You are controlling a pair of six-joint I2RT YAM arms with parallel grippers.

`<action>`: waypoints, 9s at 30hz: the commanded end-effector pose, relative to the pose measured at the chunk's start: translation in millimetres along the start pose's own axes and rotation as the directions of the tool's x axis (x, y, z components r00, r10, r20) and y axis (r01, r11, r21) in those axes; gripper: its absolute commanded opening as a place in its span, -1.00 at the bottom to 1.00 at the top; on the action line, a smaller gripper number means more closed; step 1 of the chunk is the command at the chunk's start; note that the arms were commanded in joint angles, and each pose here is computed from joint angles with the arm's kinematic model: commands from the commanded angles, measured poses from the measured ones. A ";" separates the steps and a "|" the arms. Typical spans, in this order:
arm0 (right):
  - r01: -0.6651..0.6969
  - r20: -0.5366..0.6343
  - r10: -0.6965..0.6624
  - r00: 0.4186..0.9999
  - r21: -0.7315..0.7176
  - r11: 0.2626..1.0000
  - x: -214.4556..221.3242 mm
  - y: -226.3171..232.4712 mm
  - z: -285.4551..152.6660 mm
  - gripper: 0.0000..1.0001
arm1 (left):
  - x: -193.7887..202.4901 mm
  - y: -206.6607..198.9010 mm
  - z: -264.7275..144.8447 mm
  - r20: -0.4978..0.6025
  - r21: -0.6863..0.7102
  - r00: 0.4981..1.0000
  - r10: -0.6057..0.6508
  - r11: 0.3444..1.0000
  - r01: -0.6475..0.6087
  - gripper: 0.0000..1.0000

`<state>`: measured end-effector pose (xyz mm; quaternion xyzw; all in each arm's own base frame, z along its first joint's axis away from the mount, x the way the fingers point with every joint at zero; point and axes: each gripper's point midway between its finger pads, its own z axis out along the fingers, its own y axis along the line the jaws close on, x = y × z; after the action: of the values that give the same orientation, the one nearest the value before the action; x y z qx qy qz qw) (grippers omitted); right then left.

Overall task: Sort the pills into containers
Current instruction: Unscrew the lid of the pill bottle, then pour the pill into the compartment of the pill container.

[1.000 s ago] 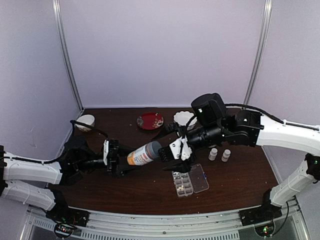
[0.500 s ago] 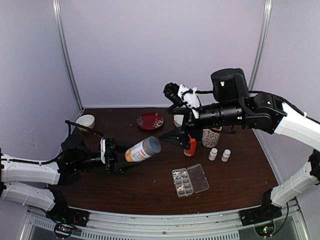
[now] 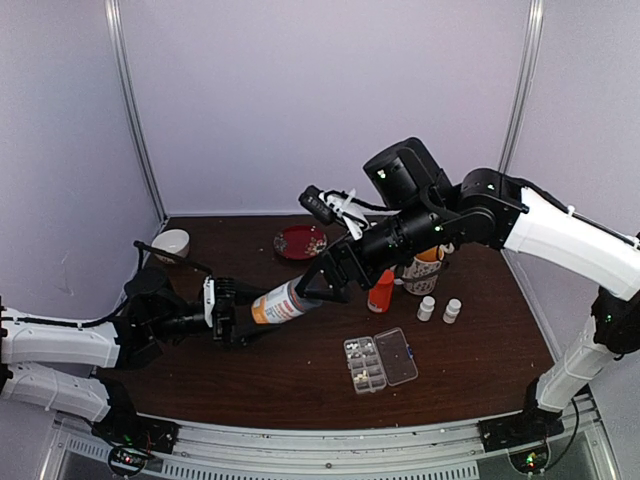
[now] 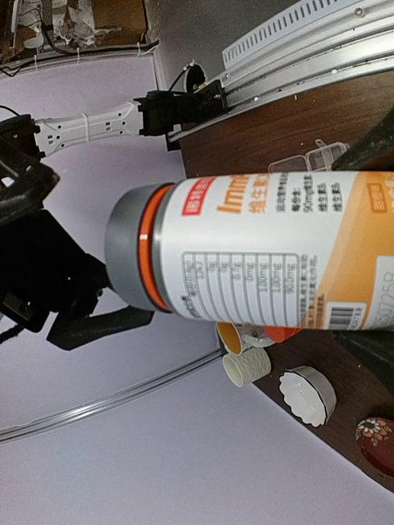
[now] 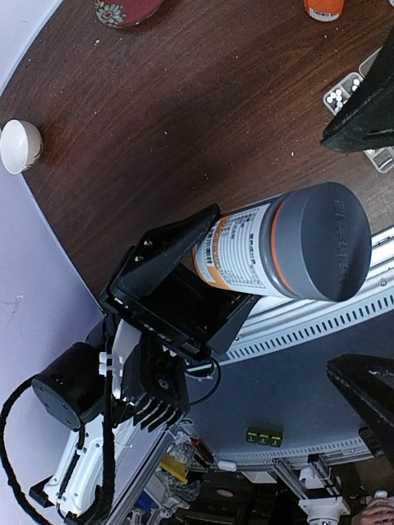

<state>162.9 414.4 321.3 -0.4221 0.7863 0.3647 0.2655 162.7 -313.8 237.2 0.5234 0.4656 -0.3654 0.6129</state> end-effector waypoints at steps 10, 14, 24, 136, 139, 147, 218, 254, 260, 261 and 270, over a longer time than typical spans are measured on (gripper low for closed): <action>-0.117 -0.040 0.116 0.992 -0.011 0.993 1.5 5.8 12.4 0.64 | -28.6 12.1 1.2 0.073 -0.036 0.995 0.069 0.997 -0.066 -0.57; -0.115 -0.050 0.114 0.992 0.000 0.993 2.1 4.1 14.8 0.46 | -29.1 11.6 0.9 0.076 -0.033 0.995 0.069 0.997 -0.066 -0.58; -0.010 -0.083 0.008 0.997 -0.021 1.000 8.5 7.0 16.7 -0.11 | -29.8 11.2 0.9 0.082 -0.031 0.995 0.059 0.998 -0.057 -0.58; -0.074 -0.072 0.073 0.995 -0.021 0.997 13.0 6.8 5.5 0.08 | -29.6 0.4 4.5 0.142 0.038 0.990 -0.018 0.999 0.013 -0.63; -0.057 -0.082 0.054 0.995 -0.028 0.998 14.8 8.4 6.6 0.00 | -29.7 0.5 4.7 0.142 0.039 0.990 -0.020 0.999 0.014 -0.63; -0.029 -0.100 0.026 0.995 -0.024 0.999 19.1 9.0 10.6 0.46 | -28.4 1.3 4.8 0.139 0.035 0.990 -0.027 0.999 0.022 -0.63; 0.301 0.213 -0.326 0.921 0.142 0.943 73.6 -41.2 -50.6 -0.58 | 53.6 -71.2 43.0 -0.051 0.024 0.946 -0.321 0.946 0.323 -0.73; -0.331 0.114 0.336 0.935 -0.057 0.942 152.8 -54.7 -2.1 -0.80 | 106.9 -103.4 91.3 -0.348 0.073 0.887 -0.304 0.934 0.349 -0.78; -0.354 0.110 0.366 0.924 -0.115 0.928 156.0 -49.1 8.5 -0.81 | 111.2 -100.3 98.3 -0.364 0.055 0.880 -0.306 0.936 0.348 -0.78; -0.356 0.104 0.368 0.924 -0.118 0.927 157.1 -48.7 10.5 -0.81 | 112.3 -99.9 99.2 -0.367 0.053 0.878 -0.306 0.936 0.348 -0.78; -0.403 0.070 0.411 0.909 -0.104 0.909 175.8 -57.8 29.5 -0.83 | 120.5 -98.7 104.4 -0.396 0.033 0.863 -0.314 0.934 0.355 -0.79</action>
<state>131.0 328.1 165.7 -0.2480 0.8304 0.4519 0.2113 121.0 -418.7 84.3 0.5317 0.6481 -0.3787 0.3922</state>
